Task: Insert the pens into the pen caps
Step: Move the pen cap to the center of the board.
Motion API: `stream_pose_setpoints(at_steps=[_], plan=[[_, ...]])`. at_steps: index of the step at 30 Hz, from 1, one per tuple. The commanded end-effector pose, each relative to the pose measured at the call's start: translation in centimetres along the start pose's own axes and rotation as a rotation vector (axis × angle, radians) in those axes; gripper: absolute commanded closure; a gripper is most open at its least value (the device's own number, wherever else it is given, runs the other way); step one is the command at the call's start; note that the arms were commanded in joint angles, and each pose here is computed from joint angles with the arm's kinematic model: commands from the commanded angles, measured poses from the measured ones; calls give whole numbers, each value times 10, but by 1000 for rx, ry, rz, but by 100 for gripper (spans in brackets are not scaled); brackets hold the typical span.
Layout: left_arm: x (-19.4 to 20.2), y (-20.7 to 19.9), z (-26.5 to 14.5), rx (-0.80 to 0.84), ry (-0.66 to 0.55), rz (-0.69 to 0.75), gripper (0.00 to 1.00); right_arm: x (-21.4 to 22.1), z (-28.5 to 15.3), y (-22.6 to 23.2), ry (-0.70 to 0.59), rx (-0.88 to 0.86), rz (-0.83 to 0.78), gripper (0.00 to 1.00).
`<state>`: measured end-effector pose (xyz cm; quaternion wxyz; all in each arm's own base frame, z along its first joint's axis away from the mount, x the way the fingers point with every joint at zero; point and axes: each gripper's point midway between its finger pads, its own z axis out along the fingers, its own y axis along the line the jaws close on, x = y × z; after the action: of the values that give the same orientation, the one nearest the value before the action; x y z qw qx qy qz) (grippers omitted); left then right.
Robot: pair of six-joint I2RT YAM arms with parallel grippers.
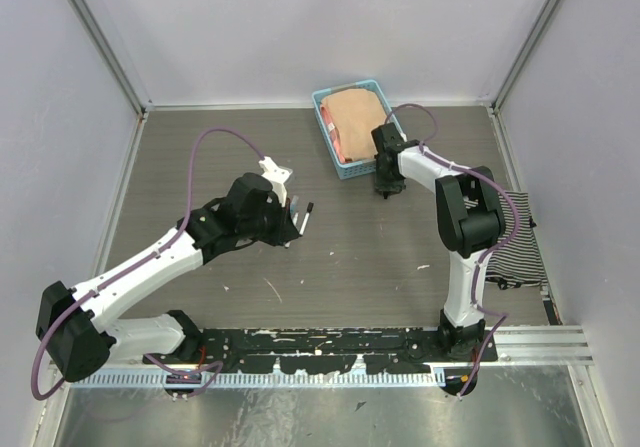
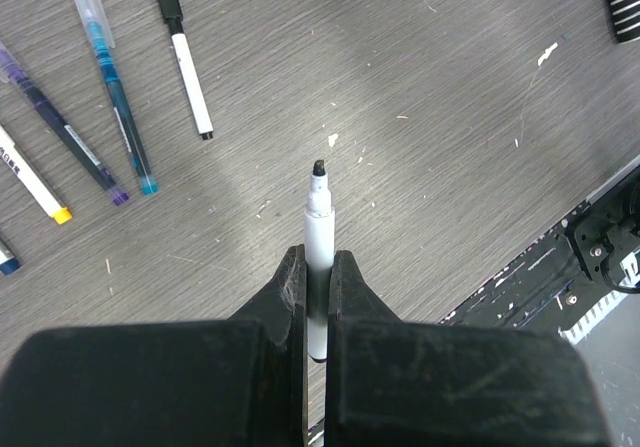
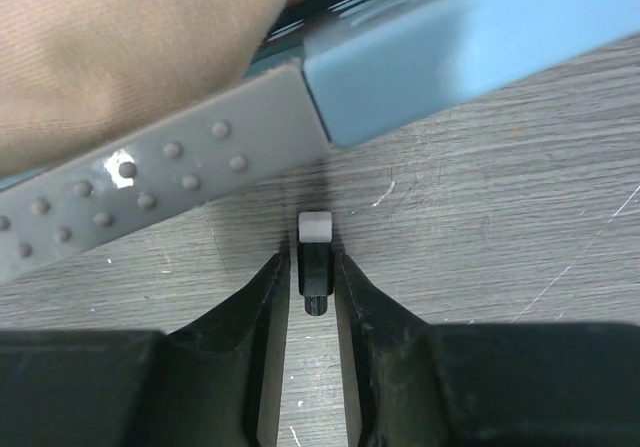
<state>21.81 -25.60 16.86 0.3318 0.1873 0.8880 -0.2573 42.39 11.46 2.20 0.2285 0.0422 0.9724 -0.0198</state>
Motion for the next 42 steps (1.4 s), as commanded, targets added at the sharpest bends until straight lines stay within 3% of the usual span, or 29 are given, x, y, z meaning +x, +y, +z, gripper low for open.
stream_pose_setpoints(at_steps=[1, 11, 18, 32, 42], plan=[[-7, -8, -5, 36, -28, -3, 100, -15, -3, 1, -42, 0, -2, 71], [-6, -6, -5, 30, -27, -1, 100, -13, -3, 0, -45, 2, -5, 87], [-8, -2, -11, 5, -39, 16, 100, -2, -46, 14, -112, -97, 63, 90], [-12, 19, -35, -101, -76, 75, 100, 159, -104, 71, -77, -128, -37, 90], [-17, 16, -31, -95, -74, 84, 100, 221, -111, 90, 52, -155, -109, 88]])
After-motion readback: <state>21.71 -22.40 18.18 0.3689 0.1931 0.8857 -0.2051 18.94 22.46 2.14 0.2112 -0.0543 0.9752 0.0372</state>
